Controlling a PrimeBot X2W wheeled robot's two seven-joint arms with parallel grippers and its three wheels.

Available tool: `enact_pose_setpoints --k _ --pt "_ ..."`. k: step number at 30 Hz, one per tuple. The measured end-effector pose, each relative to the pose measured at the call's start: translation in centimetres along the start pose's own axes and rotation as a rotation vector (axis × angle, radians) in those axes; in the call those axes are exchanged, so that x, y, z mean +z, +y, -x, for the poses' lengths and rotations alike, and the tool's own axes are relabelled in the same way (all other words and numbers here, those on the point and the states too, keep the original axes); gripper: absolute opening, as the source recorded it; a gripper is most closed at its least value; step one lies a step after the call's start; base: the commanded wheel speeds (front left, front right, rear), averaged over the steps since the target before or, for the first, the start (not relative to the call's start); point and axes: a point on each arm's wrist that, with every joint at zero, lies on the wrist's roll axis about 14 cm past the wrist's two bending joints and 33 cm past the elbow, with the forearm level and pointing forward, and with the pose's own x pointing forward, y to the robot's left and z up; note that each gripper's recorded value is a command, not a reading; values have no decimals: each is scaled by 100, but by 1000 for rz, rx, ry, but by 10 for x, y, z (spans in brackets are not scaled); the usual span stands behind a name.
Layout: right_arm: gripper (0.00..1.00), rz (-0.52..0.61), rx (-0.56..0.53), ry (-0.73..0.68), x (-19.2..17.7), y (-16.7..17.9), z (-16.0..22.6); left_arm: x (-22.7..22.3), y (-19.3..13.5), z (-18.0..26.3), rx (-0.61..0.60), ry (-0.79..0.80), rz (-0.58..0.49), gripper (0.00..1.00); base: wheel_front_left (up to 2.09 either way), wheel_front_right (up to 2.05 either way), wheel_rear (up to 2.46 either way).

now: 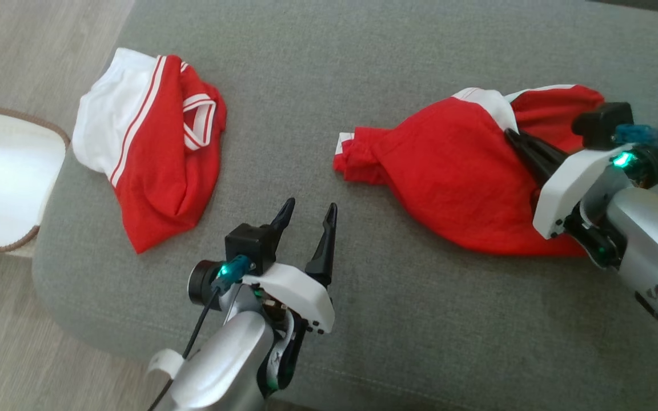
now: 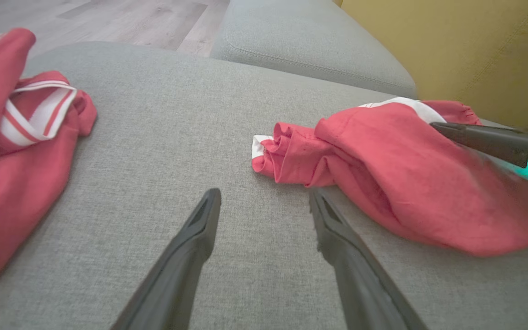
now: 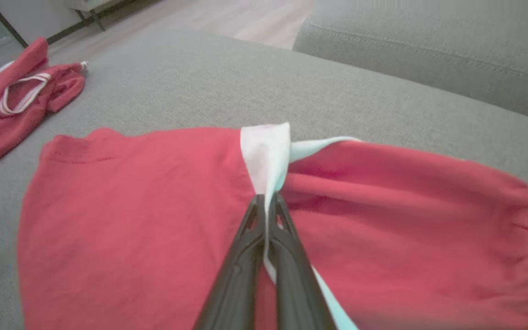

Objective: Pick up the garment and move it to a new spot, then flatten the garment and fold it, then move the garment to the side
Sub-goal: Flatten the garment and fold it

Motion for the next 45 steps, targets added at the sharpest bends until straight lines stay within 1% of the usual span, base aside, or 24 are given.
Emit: enact_pose_setpoints --k 4,9,12,14,16,18,19,20,22,23,24,27,31,35,39,40,45 --pt "0 21 28 -97 21 12 7 5 -3 3 -9 -15 -4 100 0 0 0" --pt "0 51 129 -206 51 48 23 10 -8 7 -24 -30 -8 100 0 0 0" --pt "0 66 191 -243 58 70 37 14 -10 9 -27 -42 -5 100 0 0 0" --pt "0 58 221 -241 52 82 46 11 -13 11 -34 -36 -2 100 0 0 0" --pt "0 41 248 -219 37 93 55 8 -17 14 -49 -29 2 100 0 0 0" --pt "0 21 263 -161 16 101 61 4 -20 15 -58 -20 0 100 0 0 0" --pt "3 13 266 -129 5 104 64 3 -21 15 -62 -18 -1 100 0 0 0" --pt "3 6 268 -97 -6 106 66 3 -22 15 -65 -17 -2 100 0 0 0" --pt "23 -10 263 -30 -28 109 70 2 -24 14 -69 -14 -3 100 0 0 0" --pt "78 -13 258 -11 -37 109 71 2 -24 14 -71 -12 -4 100 0 0 0" --pt "100 -27 252 8 -45 110 71 1 -25 14 -72 -10 -4 100 0 0 0" --pt "100 -54 237 16 -55 113 69 -2 -25 13 -76 0 -7 100 0 0 0" --pt "100 -91 191 -54 -44 105 65 -1 -28 12 -84 -3 -15 100 0 0 0" --pt "100 -150 67 -156 -22 72 67 5 -38 9 -118 -25 -34 100 0 0 0" --pt "100 -211 -69 -281 1 38 81 14 -59 4 -203 -53 -55 100 0 0 0" --pt "100 -231 -134 -312 -2 25 92 15 -72 0 -261 -57 -80 100 0 0 0" --pt "100 -294 -282 -325 -34 8 122 20 -99 -23 -384 -50 -176 100 0 0 0"
